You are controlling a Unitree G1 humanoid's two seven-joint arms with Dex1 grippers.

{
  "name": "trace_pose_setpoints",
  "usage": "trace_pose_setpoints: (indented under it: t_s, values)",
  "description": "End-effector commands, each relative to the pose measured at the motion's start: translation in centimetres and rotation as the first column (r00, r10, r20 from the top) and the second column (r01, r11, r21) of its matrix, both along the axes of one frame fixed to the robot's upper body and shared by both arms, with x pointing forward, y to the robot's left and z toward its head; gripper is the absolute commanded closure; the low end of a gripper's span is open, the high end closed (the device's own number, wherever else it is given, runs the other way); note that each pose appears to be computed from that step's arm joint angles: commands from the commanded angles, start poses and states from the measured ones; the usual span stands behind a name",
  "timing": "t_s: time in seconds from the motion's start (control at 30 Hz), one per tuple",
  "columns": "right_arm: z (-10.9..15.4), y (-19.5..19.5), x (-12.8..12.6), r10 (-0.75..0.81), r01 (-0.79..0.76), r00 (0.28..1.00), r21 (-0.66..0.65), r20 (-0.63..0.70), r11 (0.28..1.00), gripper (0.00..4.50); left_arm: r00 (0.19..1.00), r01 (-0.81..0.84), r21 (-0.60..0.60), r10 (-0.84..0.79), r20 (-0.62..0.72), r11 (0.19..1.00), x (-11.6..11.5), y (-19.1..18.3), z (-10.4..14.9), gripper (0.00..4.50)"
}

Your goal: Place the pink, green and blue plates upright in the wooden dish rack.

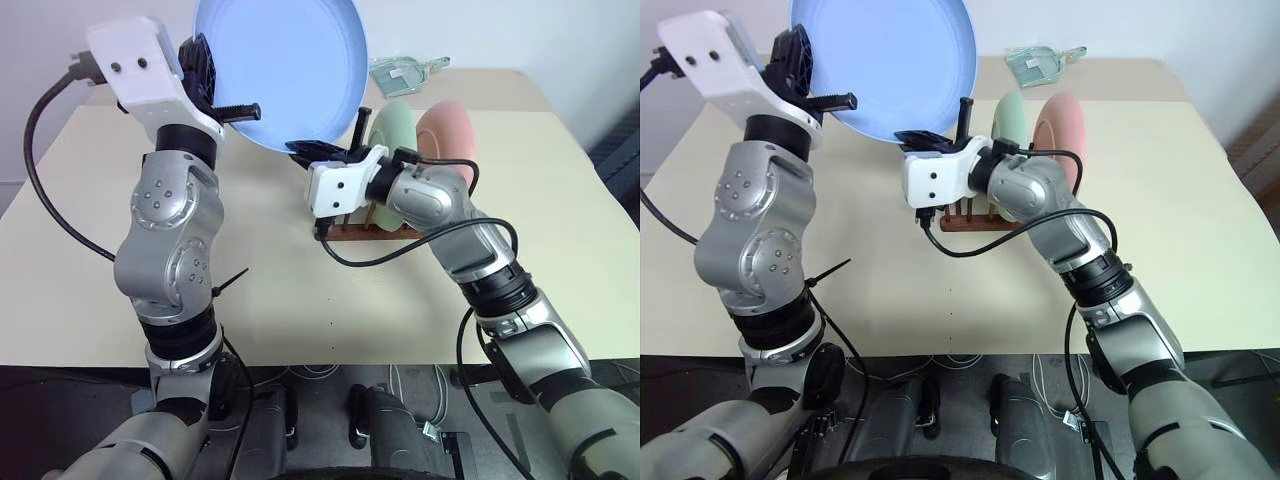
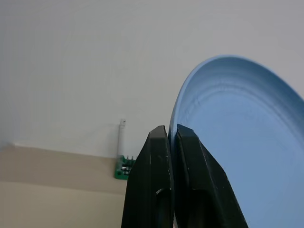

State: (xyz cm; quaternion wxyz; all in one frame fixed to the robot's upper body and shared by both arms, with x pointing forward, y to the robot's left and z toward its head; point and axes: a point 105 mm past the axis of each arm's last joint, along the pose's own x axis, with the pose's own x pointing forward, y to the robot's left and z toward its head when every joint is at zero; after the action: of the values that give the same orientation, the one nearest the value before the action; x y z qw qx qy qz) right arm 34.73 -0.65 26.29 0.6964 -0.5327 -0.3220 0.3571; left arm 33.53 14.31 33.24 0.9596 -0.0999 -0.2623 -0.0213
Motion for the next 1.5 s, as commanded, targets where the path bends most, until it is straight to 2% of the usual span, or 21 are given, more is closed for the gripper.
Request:
trace_pose_setpoints:
  t_s: [0.03,0.1,0.17,0.23,0.33,0.43,0.53,0.57,0.63,0.7,0.83,0.97,1.17,1.37,1.5]
  values:
    - [1.3,-0.1,-0.5,0.007,-0.01,0.999,0.048,0.047,0.999,4.5,0.996,0.018,-0.091,-0.009,0.093,0.996,-1.3,1.1,1.6,3.07]
    - [1.2,-0.1,-0.5,0.008,-0.011,0.999,0.049,0.046,0.999,4.5,0.99,0.01,-0.151,0.011,0.138,0.988,-1.7,2.3,2.4,1.99]
    - [1.2,0.0,-0.6,0.013,-0.016,0.999,0.053,0.045,0.998,4.5,0.978,-0.014,-0.265,0.069,0.198,0.964,-2.4,4.6,3.4,0.98]
    - [1.3,0.1,-0.8,0.028,-0.03,0.999,0.063,0.039,0.998,4.5,0.969,-0.082,-0.308,0.148,0.198,0.948,-2.5,7.0,3.5,0.04]
    - [1.8,0.3,-1.4,0.075,-0.075,0.997,0.125,0.002,0.989,4.5,0.959,-0.193,-0.261,0.238,0.153,0.946,-2.1,9.5,2.9,0.04]
    - [3.5,0.6,-2.6,0.162,-0.148,0.986,0.245,-0.039,0.958,4.5,0.948,-0.278,-0.166,0.298,0.11,0.946,-1.7,11.5,1.9,0.04]
    - [6.0,0.4,-4.4,0.313,-0.243,0.944,0.419,-0.105,0.875,4.5,0.961,-0.278,-0.016,0.278,-0.018,0.96,-0.2,12.9,-1.5,0.04]
    - [6.7,0.2,-4.8,0.359,-0.263,0.924,0.467,-0.13,0.845,4.5,0.958,-0.273,0.071,0.277,-0.071,0.959,0.3,13.1,-2.9,0.04]
    - [7.4,-0.3,-5.4,0.424,-0.28,0.889,0.526,-0.175,0.803,4.5,0.97,-0.177,0.197,0.204,-0.13,0.964,0.7,12.1,-5.2,0.04]
    - [8.0,-0.7,-5.9,0.489,-0.277,0.84,0.592,-0.233,0.757,4.5,0.975,-0.075,0.269,0.127,-0.182,0.96,0.7,11.1,-7.2,0.04]
    - [7.7,-1.4,-7.1,0.648,-0.205,0.644,0.726,-0.406,0.657,4.5,0.94,0.198,0.431,-0.046,-0.337,0.88,-0.2,7.7,-12.8,0.04]
    - [6.5,-1.8,-7.3,0.715,-0.072,0.492,0.795,-0.497,0.602,4.5,0.89,0.379,0.431,-0.195,-0.412,0.819,-1.6,5.4,-15.6,0.04]
    - [5.2,-2.1,-6.9,0.779,0.119,0.337,0.845,-0.529,0.522,4.5,0.803,0.559,0.424,-0.338,-0.491,0.713,-3.5,2.3,-18.6,0.04]
    - [4.7,-3.3,-4.3,0.779,0.299,0.32,0.838,-0.539,0.457,4.5,0.774,0.611,0.41,-0.406,-0.485,0.677,-4.4,1.1,-18.9,0.04]
    - [4.3,-3.6,-3.4,0.771,0.34,0.32,0.827,-0.55,0.449,4.5,0.775,0.613,0.401,-0.421,-0.471,0.68,-4.5,0.7,-18.7,0.04]
